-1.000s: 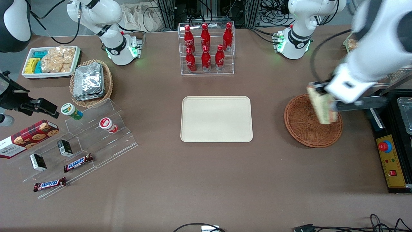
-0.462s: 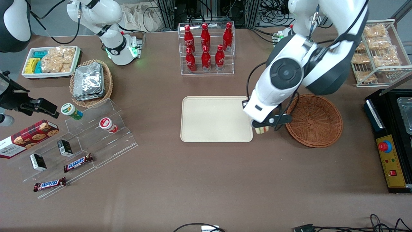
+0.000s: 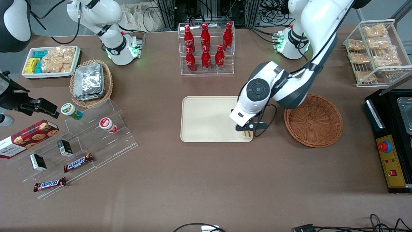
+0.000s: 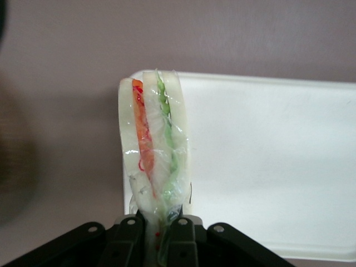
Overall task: Place sandwich from basket to tray
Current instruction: 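Carry the held sandwich with the left gripper over the white tray, then lower the sandwich onto the tray and open the left gripper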
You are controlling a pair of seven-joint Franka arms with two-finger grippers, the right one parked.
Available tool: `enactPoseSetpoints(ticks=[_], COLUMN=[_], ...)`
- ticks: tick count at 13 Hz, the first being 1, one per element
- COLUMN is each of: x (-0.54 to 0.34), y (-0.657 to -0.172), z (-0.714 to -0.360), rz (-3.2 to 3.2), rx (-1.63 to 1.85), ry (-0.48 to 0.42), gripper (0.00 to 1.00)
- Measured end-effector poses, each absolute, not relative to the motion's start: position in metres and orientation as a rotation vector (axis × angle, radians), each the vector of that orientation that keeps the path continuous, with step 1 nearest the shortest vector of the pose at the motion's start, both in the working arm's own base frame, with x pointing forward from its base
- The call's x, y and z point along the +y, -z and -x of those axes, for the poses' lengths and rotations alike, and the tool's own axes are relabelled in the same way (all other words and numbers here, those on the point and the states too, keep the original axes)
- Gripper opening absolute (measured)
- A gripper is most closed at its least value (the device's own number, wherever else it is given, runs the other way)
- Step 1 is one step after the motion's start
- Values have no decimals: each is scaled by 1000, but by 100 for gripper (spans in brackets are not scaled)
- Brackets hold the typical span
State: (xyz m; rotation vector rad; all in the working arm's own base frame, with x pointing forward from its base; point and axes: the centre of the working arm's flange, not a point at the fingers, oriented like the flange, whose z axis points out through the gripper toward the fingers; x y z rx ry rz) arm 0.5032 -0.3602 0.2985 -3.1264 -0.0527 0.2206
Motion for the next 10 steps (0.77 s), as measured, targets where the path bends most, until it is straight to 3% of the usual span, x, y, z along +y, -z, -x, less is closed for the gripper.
enactPoseSetpoints(ticks=[3,8,10], x=[-362,-365,-364], y=[-264,-255,-253], z=[-483,-480,-480], rz=[3115,3097,3095], rx=[16,59,60], ry=[-222,-217,-221], gripper=[16,16,33])
